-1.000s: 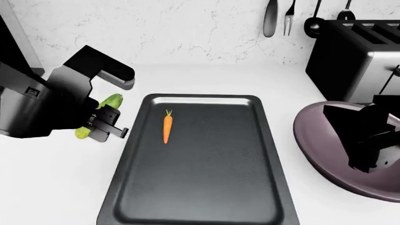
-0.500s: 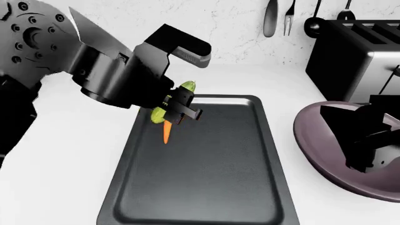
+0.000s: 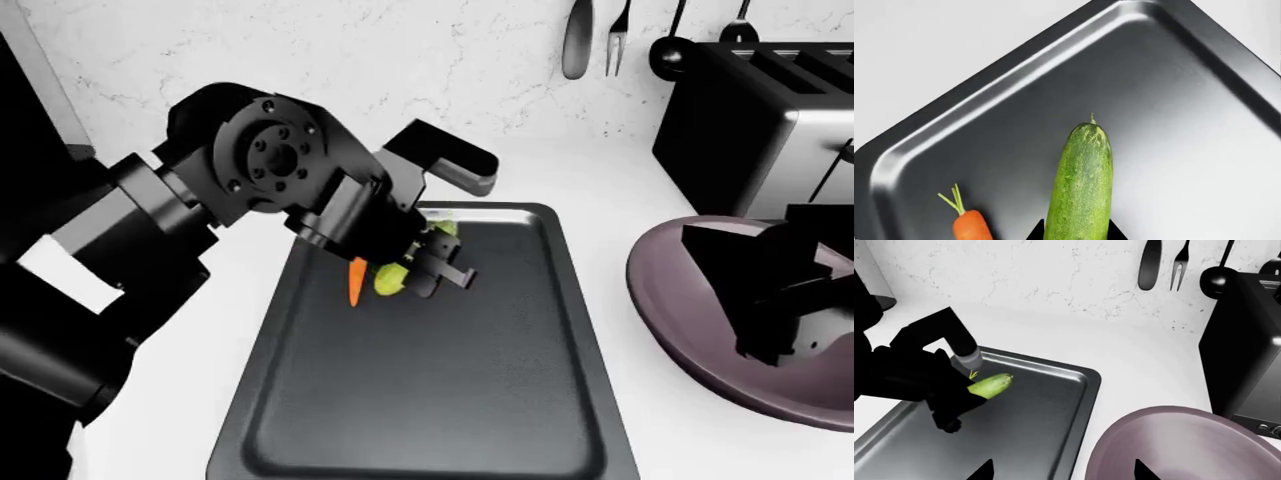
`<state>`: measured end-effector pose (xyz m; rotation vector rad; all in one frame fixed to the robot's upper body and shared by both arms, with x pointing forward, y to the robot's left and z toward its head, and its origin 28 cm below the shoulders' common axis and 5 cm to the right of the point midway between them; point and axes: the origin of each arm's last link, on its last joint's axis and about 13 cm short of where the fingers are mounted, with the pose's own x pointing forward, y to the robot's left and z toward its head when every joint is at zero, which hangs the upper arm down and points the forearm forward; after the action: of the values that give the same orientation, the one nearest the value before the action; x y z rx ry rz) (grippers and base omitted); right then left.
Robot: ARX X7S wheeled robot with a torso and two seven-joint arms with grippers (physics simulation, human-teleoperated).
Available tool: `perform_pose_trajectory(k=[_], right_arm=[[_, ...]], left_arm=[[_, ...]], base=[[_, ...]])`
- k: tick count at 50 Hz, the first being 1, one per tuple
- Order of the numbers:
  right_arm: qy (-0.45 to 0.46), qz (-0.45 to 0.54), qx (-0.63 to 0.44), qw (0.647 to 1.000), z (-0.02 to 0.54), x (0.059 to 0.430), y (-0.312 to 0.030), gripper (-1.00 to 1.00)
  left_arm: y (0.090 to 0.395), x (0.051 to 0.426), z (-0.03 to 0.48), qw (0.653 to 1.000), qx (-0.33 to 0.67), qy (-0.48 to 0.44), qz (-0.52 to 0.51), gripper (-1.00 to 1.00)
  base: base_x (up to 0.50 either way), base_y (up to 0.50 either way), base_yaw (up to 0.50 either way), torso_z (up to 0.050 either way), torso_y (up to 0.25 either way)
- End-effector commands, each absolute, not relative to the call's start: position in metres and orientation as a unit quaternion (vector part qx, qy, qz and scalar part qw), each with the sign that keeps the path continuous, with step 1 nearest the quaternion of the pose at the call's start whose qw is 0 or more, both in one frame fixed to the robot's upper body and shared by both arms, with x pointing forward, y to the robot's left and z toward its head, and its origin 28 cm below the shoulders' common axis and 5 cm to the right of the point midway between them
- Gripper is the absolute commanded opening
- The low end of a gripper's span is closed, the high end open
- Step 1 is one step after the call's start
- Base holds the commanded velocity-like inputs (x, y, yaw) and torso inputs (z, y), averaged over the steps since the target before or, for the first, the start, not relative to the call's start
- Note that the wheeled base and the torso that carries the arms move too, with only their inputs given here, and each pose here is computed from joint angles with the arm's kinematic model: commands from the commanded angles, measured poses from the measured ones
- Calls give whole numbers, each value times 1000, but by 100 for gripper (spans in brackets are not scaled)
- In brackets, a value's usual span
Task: Place the two vegetables and bowl onto the tray for setting up a vegetable dip station.
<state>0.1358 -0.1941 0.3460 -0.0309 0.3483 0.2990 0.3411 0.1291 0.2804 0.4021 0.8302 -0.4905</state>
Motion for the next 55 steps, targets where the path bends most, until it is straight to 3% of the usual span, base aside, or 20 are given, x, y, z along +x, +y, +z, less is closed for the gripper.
perform_pose_trajectory(k=[1,9,10,25,42,55], right_arm=[[173,148,-14,974,345,136,-195,100],[174,147,-10,974,344,134,-196,100],[174,148,-10,973,344,134,-196,100],[173,147,-9,974,345,132,-195,100],[160,144,-34,976,358,115,-194,100],[153,144,-41,977,361,108,-194,100]], left_arm=[[126,345,276,866,194,392,-242,-100],[127,345,280,871,196,376,-249,-100],[126,344,283,872,194,374,-249,100],[138,328,315,890,180,339,-247,100],[180,247,391,935,179,220,-213,100],[192,190,425,957,189,109,-193,100]], base=[[0,0,0,0,0],[0,0,0,0,0],[0,0,0,0,0],[0,0,0,0,0],[0,0,0,0,0],[0,0,0,0,0]])
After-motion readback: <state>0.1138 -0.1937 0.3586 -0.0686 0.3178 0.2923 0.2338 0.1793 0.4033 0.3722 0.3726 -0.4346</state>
